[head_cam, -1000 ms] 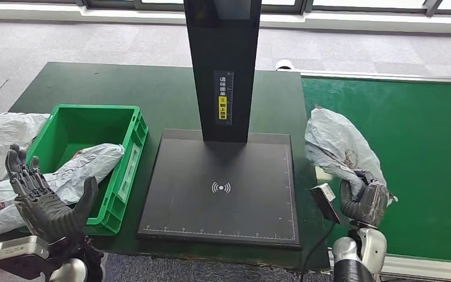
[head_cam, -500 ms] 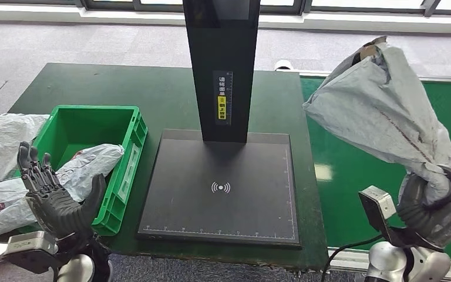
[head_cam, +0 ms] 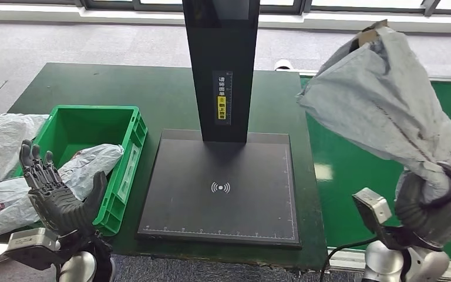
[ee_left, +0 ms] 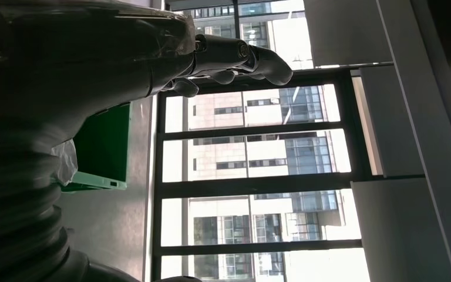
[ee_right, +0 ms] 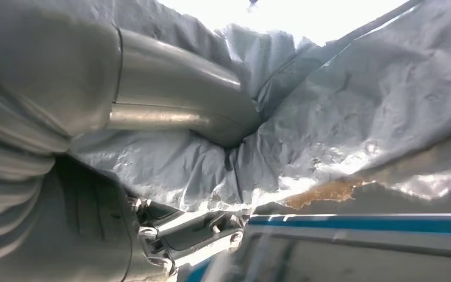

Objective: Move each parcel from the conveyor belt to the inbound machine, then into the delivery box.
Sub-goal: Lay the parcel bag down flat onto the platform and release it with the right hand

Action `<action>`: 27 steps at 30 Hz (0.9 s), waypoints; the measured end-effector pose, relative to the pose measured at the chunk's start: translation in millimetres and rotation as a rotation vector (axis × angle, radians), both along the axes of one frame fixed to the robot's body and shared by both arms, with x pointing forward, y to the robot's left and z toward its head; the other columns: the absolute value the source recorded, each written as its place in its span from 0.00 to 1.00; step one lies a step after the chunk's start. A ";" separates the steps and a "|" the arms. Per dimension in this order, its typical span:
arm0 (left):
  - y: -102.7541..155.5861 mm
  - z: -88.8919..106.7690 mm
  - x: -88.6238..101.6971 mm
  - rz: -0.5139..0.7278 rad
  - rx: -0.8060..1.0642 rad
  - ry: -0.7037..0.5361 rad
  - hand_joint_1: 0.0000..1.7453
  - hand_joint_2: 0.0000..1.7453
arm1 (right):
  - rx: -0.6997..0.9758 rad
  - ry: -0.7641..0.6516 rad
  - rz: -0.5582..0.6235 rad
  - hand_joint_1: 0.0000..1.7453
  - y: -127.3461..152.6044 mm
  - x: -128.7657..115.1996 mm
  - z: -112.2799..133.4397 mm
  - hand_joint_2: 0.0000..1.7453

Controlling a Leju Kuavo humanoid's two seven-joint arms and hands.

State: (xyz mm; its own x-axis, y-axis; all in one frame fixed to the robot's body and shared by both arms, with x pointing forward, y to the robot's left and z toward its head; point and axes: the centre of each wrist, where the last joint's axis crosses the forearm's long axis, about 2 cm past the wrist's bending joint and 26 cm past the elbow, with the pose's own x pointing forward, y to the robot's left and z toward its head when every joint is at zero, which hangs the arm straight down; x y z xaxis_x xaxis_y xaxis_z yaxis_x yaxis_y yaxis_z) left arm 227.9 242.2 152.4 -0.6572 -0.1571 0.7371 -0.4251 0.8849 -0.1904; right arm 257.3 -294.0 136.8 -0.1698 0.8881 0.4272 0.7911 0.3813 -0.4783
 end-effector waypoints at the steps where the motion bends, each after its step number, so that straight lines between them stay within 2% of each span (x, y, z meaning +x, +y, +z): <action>1: 0.0 0.3 0.7 -0.005 0.001 -0.002 0.00 1.00 | -0.010 0.034 0.068 1.00 15.4 5.2 -4.4 1.00; 5: 0.5 1.8 3.1 -0.016 0.006 -0.010 0.00 1.00 | -0.042 0.235 0.328 1.00 74.5 18.9 -29.5 1.00; 9: 0.9 1.6 3.2 -0.019 0.009 -0.010 0.00 1.00 | -0.036 0.386 0.493 1.00 114.5 21.5 -58.0 1.00; 14: 0.3 0.6 3.8 -0.023 0.010 -0.006 0.00 1.00 | -0.033 0.529 0.615 1.00 138.1 19.4 -85.0 1.00; 21: -0.2 -0.5 4.8 -0.029 0.009 -0.003 0.00 1.00 | -0.012 0.653 0.711 1.00 149.2 14.5 -103.8 1.00; 25: 0.2 -0.7 4.8 -0.032 0.010 -0.003 0.00 1.00 | -0.005 0.690 0.742 0.64 151.9 13.1 -108.2 1.00; 26: 0.2 -0.7 4.8 -0.032 0.010 -0.003 0.00 1.00 | -0.006 0.699 0.743 0.64 152.2 13.1 -108.8 1.00; 27: 0.3 -0.7 4.8 -0.032 0.011 -0.003 0.00 1.00 | -0.007 0.708 0.743 0.48 152.4 13.3 -109.4 1.00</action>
State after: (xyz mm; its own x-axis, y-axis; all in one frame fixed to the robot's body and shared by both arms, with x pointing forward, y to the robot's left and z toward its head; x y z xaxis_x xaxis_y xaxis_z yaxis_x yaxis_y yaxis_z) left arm 232.7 242.5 151.7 -0.6645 -0.1440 0.7333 -0.3961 0.8999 -0.1822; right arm 270.6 -141.6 27.4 -0.3886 0.6647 0.6381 -0.1084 0.6547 -0.7480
